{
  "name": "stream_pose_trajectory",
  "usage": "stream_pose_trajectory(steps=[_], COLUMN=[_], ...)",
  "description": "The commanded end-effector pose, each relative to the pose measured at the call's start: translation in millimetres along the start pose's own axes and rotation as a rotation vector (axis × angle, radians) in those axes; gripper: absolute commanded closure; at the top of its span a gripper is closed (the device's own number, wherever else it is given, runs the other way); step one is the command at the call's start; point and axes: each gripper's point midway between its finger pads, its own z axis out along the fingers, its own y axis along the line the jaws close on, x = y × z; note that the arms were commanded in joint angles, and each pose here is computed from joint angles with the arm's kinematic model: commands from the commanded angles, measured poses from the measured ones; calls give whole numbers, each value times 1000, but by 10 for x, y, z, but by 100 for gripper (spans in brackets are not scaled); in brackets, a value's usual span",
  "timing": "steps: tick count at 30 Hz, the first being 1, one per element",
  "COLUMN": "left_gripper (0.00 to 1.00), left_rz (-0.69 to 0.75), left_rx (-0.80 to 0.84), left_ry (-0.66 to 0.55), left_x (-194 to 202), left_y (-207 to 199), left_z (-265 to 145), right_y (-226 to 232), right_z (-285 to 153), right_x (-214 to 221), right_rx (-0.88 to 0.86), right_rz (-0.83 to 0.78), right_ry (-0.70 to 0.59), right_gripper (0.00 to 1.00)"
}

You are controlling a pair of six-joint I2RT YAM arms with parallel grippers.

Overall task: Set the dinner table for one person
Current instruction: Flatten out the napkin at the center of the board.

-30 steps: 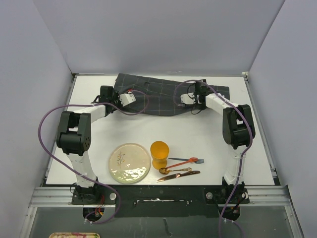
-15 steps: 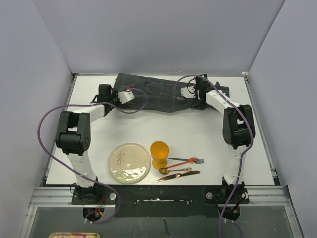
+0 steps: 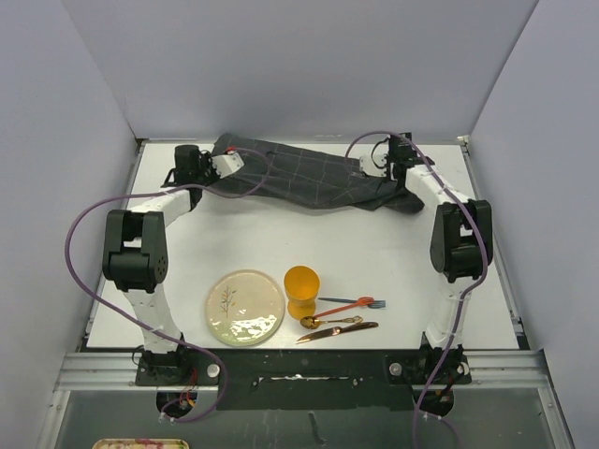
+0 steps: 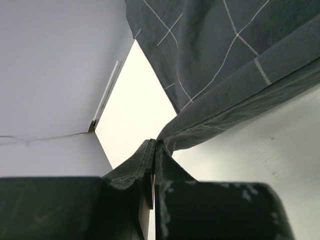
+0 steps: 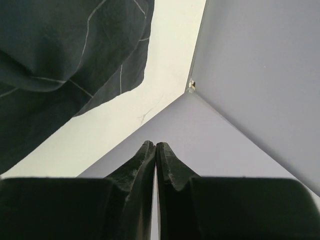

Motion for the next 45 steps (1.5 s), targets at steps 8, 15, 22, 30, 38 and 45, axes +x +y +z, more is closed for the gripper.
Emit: stream_pose_trajectory(steps=[8, 15, 22, 30, 38, 45], left_gripper=[100, 100, 100, 100, 100, 100], left_rz=[21, 43, 30, 29, 32, 40], left_rx=[-102, -87, -67, -40, -4, 11], left_ry=[-52, -35, -8, 13, 18, 34], left_x=[-179, -76, 110, 253, 257, 324], left_y=[355, 265, 231, 145, 81, 38], left_z=[-222, -231, -331, -469, -576, -658], right_y=[382, 423, 371, 102, -56, 9], right_z=[-275, -29, 202, 360, 414, 466], right_x=[-484, -647, -637, -526, -371, -347], right_rx=[-191, -248, -210, -102, -44, -139], right_rz=[123, 230, 296, 370, 443, 618], right_ry=[-166, -179, -127, -98, -84, -140], right_gripper=[80, 75, 73, 61, 51, 44])
